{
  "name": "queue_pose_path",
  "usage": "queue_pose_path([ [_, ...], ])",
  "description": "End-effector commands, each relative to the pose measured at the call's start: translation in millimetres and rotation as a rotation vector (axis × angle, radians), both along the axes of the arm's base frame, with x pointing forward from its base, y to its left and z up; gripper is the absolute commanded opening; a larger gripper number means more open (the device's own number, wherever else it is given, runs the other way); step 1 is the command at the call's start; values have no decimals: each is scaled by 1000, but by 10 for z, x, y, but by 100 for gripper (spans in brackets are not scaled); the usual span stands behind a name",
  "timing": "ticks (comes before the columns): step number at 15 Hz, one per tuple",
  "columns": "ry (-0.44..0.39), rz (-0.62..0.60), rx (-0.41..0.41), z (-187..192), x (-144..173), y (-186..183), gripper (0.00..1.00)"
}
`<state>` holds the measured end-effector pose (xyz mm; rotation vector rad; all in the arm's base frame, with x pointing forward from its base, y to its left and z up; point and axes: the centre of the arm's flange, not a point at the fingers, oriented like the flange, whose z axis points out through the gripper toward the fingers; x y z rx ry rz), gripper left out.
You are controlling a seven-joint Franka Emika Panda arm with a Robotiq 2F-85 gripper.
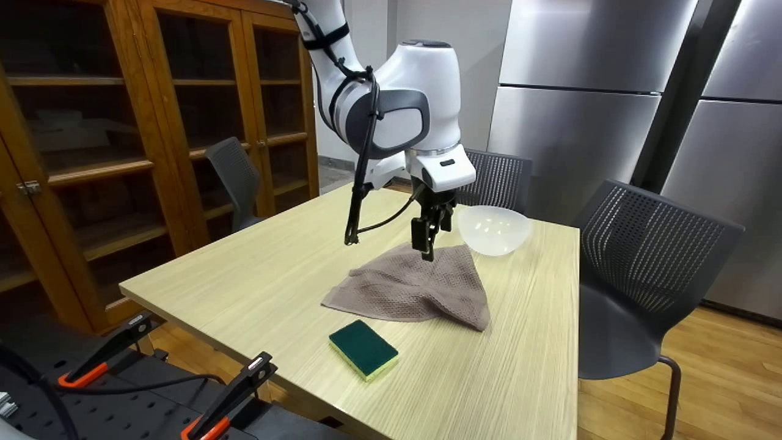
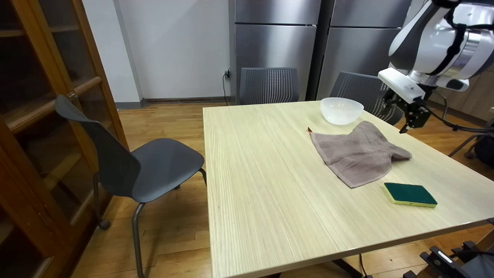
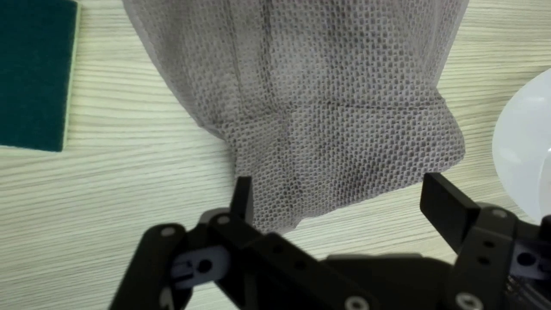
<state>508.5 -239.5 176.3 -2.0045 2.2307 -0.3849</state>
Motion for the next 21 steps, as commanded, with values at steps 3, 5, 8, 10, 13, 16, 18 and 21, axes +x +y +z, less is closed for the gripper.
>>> queue_pose_path([
  [3, -60, 37, -22, 126, -559, 228, 100],
  [5, -76, 37, -28, 158, -647, 273, 100],
  [8, -53, 25, -36, 79, -472, 271, 100],
  [10, -56, 28, -35, 113, -516, 280, 100],
  [13, -56, 31, -35, 122, -525, 288, 100],
  [16, -57, 32, -35, 122, -525, 292, 100],
  [18, -57, 32, -36, 122, -525, 292, 100],
  [21, -58, 31, -37, 123, -526, 291, 100],
])
